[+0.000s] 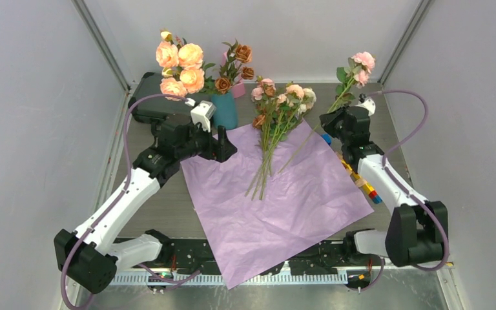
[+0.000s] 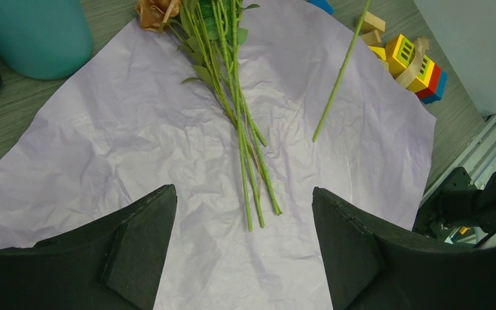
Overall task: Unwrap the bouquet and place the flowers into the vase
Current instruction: Pick up the fake flower from the wrapping paper.
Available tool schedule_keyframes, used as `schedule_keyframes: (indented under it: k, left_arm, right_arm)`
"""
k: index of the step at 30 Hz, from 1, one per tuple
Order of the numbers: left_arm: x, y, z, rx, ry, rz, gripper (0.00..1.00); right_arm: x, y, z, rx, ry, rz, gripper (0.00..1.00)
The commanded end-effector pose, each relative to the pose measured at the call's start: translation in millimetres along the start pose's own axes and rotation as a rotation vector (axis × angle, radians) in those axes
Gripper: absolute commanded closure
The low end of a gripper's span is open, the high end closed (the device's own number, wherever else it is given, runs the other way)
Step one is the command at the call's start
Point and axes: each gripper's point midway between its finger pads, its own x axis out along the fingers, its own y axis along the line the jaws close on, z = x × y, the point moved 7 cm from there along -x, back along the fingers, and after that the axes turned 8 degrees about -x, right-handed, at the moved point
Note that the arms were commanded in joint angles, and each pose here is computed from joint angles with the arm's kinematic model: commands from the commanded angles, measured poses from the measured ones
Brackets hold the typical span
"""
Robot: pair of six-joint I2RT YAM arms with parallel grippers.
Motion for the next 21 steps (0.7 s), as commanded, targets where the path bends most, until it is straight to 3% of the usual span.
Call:
schedule_keyframes:
  k: [1,8,15,21]
  left_arm:
    - [-7.2,-9.4,4.0,0.016,-0.024,-0.046,0.21]
    - [-10.2,-15.3,3.8,0.01,-0.033,-0.089,0.21]
    - [-12.7,-25.6,2.3,0.023,-0.03,-0.16,0.21]
    - [-14.3,-47.2,-0.9,0.022,-0.011,-0.338,0.21]
  right_arm:
    - [-29.8,7.9,22.9,-0.081,-0.075,0.036,1.0]
    - [-65.5,32.9,9.7,-0.128,0.023,0.32,1.0]
    - [-109.0,59.0,-3.2,-0.172,0.036,0.576,1.0]
    - [-149.0,89.5,-28.7,-0.216,0.032,0.742,1.0]
